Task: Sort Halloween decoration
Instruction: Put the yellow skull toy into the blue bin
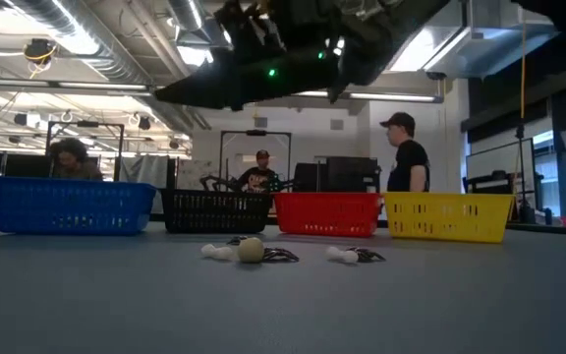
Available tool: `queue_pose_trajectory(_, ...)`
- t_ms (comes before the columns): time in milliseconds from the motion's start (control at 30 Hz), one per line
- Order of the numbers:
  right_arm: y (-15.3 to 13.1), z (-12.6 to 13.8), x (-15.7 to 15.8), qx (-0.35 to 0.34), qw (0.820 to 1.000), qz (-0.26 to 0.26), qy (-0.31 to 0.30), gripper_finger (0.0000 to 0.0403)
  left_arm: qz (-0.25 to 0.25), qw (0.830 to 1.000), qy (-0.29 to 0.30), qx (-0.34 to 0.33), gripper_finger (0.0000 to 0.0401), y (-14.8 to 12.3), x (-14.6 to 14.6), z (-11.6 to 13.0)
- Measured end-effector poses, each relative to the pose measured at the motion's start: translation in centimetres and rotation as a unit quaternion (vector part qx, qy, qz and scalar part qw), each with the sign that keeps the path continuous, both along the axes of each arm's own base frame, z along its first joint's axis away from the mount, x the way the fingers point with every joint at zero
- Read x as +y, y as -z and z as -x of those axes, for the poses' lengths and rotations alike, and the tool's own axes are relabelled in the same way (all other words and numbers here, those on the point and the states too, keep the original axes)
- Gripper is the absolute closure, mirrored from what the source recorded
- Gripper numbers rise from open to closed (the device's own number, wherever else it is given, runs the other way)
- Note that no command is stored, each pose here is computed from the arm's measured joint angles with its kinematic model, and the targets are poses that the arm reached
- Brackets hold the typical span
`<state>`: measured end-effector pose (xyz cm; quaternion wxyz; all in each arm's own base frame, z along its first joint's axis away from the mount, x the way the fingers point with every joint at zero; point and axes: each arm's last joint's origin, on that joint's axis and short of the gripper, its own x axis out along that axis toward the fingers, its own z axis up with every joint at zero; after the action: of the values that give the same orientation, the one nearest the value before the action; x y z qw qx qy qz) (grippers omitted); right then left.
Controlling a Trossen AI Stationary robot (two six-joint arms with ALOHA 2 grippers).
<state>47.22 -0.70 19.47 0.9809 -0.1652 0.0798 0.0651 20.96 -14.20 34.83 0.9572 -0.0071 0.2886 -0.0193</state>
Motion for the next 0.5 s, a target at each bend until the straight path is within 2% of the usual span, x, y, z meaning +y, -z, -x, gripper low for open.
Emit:
queue_pose_trajectory(300,3.7,-1.0,0.1,-0.002,1.0,0.0,-0.001,0.0343,-0.007,1.0,-0.011,-0.005,0.0303,0.0,0.1,0.0)
queue_pose_trajectory(500,4.7,-2.1,0.1,0.0,1.0,-0.001,-0.001,0.0343,-0.007,1.0,-0.011,-0.005,0.0303,0.0,0.1,0.0)
